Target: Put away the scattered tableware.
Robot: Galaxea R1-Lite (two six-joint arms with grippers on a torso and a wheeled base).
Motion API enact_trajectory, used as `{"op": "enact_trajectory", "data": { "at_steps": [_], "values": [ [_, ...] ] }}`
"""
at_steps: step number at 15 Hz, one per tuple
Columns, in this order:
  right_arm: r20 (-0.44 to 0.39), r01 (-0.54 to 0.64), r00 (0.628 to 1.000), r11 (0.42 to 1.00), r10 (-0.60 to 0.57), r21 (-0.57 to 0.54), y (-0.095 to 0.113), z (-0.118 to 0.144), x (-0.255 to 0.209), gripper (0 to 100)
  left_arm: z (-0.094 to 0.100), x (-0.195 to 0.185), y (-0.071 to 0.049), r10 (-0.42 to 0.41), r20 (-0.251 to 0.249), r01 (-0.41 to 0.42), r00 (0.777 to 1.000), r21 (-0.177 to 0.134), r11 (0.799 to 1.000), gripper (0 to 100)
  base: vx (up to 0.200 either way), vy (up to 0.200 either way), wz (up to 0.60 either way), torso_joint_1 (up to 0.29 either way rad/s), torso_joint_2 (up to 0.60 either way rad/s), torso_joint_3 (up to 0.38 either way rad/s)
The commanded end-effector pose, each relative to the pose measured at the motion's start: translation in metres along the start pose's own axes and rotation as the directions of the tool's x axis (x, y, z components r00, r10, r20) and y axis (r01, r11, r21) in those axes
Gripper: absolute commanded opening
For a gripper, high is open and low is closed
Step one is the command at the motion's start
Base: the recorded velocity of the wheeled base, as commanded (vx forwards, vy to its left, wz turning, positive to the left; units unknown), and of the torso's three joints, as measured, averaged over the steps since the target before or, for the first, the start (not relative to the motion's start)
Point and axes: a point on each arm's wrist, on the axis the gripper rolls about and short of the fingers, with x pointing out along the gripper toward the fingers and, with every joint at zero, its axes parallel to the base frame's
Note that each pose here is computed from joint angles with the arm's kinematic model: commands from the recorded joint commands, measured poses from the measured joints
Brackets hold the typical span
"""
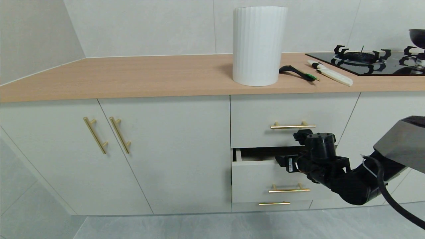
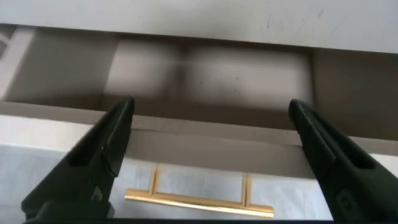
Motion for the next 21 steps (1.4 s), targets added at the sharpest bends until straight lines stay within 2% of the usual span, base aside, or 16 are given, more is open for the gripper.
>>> {"op": "enact_trajectory", "data": {
  "at_steps": [1, 5, 10, 21],
  "values": [
    [-0.021, 0.003, 1.0, 1.0, -0.003, -0.006, 0.0, -0.005, 0.003, 100, 0.0, 0.0, 0.0, 0.001, -0.001, -0.001, 1.0, 0.0, 1.0, 100, 0.0, 0.0, 0.0, 0.0, 0.0, 0.0],
    [-0.026, 0.008, 1.0, 1.0, -0.008, -0.005, -0.002, -0.005, 0.002, 100, 0.0, 0.0, 0.0, 0.001, -0.001, -0.001, 1.0, 0.0, 1.0, 100, 0.0, 0.0, 0.0, 0.0, 0.0, 0.0],
    [-0.081, 0.011, 0.997, 1.0, -0.012, -0.016, -0.004, 0.0, -0.01, 100, 0.0, 0.0, 0.0, 0.001, -0.001, -0.001, 1.0, 0.0, 1.0, 100, 0.0, 0.0, 0.0, 0.0, 0.0, 0.0],
    [-0.283, -0.03, 0.959, 0.998, 0.011, -0.063, -0.004, 0.006, -0.046, 100, 0.0, 0.0, 0.0, 0.001, -0.001, -0.001, 1.0, 0.0, 1.0, 100, 0.0, 0.0, 0.0, 0.0, 0.0, 0.0]
  ]
}}
